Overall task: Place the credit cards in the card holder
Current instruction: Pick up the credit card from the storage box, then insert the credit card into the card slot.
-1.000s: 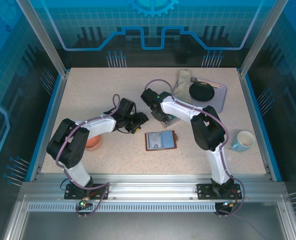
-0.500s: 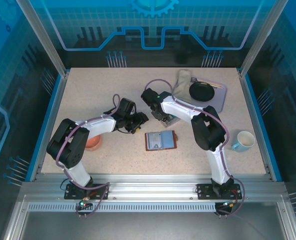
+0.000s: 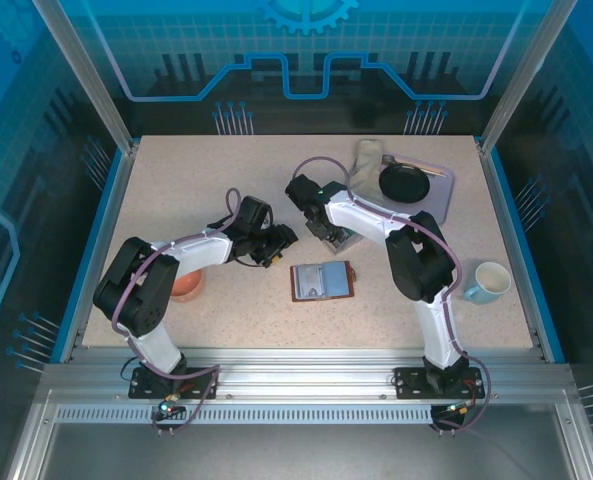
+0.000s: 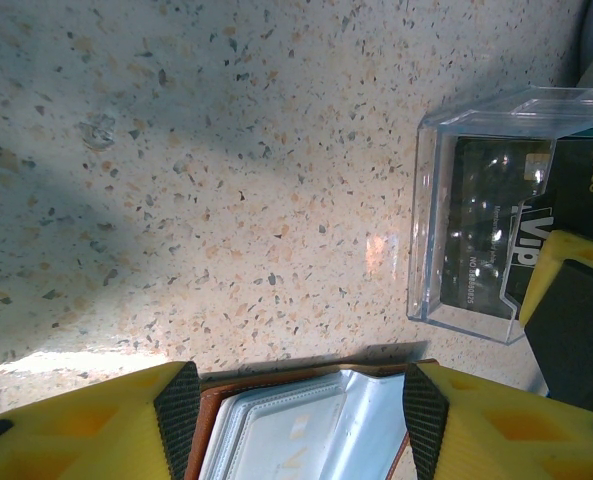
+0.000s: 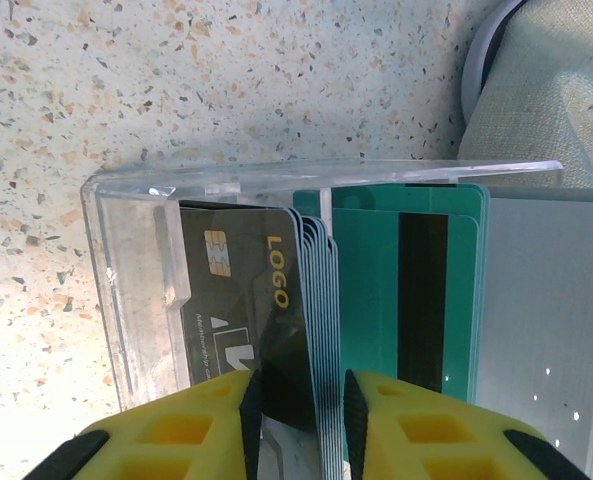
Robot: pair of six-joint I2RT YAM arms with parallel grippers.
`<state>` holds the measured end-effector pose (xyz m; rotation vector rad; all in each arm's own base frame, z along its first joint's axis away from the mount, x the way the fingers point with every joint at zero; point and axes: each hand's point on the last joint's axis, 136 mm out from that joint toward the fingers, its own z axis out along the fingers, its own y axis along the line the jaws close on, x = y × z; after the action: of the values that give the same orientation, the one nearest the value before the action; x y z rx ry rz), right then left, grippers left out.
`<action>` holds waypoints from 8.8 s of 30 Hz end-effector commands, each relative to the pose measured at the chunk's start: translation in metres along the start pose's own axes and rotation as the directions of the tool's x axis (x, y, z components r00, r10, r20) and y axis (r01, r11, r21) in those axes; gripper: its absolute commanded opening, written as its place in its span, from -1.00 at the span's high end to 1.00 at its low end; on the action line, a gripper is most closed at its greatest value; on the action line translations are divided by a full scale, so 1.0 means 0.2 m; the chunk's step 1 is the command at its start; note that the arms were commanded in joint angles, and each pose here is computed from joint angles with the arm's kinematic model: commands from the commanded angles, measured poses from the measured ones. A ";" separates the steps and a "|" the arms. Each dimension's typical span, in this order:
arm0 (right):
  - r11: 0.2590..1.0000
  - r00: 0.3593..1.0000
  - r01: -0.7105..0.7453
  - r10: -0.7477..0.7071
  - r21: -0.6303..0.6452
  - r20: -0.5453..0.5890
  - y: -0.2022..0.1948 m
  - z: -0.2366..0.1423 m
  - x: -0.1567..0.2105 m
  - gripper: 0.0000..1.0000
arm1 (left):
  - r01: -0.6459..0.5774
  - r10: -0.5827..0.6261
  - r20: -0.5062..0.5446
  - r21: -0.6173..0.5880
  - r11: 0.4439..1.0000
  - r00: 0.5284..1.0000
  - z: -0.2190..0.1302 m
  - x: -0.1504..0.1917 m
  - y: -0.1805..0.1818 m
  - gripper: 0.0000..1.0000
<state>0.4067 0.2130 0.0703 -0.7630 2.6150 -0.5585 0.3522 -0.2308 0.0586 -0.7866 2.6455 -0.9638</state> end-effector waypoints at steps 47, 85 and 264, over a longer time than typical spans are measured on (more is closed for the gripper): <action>0.074 0.685 -0.355 0.698 -0.932 -0.206 -0.25 -0.79 0.06 0.98 | -0.057 0.174 -0.147 0.584 0.810 0.974 -0.24 0.11 -0.69 -0.28; 0.274 0.702 -0.594 0.636 -0.756 -0.321 -0.11 -0.40 0.36 0.36 | -0.153 0.245 -0.147 0.458 0.876 0.958 -0.21 0.22 -0.51 0.97; 0.424 0.679 -0.734 0.469 -0.530 -0.565 0.38 0.11 0.79 0.59 | -0.296 0.360 -0.338 0.225 0.928 0.870 0.22 0.64 -0.17 0.89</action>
<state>0.2774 0.1802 0.0114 0.2372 3.0362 0.7697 0.2821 -0.3377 0.0466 -0.1352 2.8225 -1.2171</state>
